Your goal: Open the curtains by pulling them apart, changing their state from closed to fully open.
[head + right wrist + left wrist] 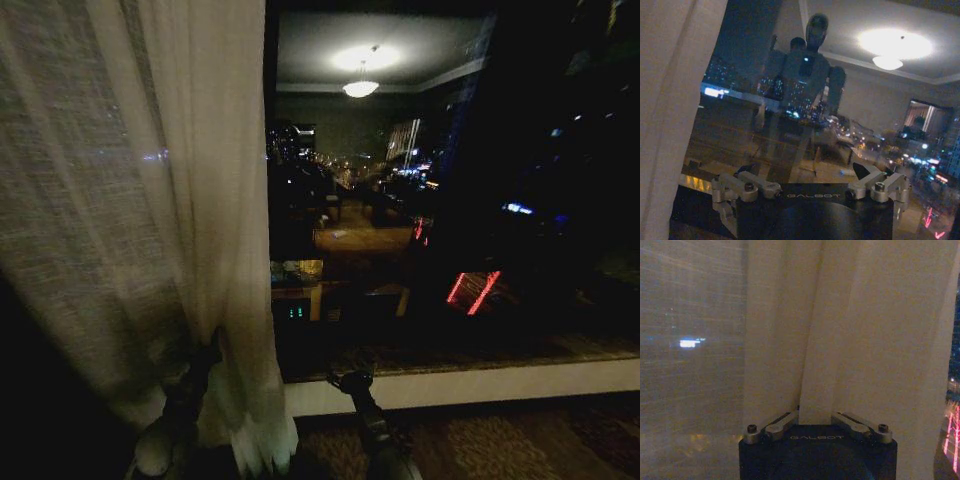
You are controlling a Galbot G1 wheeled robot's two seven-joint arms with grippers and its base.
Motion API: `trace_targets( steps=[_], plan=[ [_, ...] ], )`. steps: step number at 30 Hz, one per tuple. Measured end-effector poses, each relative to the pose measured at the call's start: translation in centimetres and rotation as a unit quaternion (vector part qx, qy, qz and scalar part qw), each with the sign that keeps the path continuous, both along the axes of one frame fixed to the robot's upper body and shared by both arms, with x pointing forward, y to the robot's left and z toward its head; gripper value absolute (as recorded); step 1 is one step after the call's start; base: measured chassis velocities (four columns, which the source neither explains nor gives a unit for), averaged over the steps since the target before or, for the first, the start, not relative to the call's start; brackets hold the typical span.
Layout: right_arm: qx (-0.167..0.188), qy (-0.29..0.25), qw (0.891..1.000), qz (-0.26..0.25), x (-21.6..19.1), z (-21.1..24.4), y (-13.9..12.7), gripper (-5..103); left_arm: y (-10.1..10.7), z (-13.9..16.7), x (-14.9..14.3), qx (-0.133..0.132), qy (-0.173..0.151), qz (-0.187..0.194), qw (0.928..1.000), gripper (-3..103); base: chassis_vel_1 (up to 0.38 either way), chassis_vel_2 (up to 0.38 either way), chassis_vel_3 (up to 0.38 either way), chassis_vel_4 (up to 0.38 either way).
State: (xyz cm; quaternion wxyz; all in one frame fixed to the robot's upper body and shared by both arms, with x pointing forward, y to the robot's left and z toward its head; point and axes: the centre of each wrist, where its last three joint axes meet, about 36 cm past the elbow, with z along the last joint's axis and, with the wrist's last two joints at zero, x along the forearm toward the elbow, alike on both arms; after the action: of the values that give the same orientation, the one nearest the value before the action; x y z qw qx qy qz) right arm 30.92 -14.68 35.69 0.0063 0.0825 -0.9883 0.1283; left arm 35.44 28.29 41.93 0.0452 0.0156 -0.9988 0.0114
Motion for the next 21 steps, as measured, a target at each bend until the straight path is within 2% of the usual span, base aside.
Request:
trace_targets(
  steps=[8,13,16,17,19,20,21],
  plan=[
    [0.004,-0.005,1.0,0.001,0.0,0.1,0.1,100,0.0,0.0,-0.1,0.001,0.001,-0.003,1.0,0,0.027,0.023,-0.025,-0.027],
    [0.003,-0.005,1.0,0.001,-0.1,0.1,0.0,100,0.8,0.0,0.1,0.005,0.002,0.031,0.9995,0,0.0,0.0,0.0,0.0],
    [0.004,-0.005,1.0,0.004,-0.1,0.2,0.3,100,3.1,0.3,0.6,0.022,-0.004,0.086,0.996,0,0.0,0.0,0.0,0.0],
    [0.004,-0.005,1.0,0.004,-0.1,0.2,0.3,100,3.1,0.3,0.6,0.022,-0.004,0.086,0.996,0,0.0,0.0,0.0,0.0],
    [0.006,-0.006,1.0,0.005,-0.1,0.2,0.5,100,5.4,0.3,0.9,0.043,-0.01,0.131,0.9904,0,0.0,0.0,0.0,0.0],
    [0.006,-0.006,1.0,0.005,-0.1,0.2,0.5,100,5.4,0.3,0.9,0.043,-0.01,0.131,0.9904,0,0.0,0.0,0.0,0.0],
    [0.007,-0.007,1.0,0.006,0.0,0.2,0.6,100,6.5,0.4,1.0,0.051,-0.012,0.151,0.9872,0,0.0,0.0,0.0,0.0]
  ],
)
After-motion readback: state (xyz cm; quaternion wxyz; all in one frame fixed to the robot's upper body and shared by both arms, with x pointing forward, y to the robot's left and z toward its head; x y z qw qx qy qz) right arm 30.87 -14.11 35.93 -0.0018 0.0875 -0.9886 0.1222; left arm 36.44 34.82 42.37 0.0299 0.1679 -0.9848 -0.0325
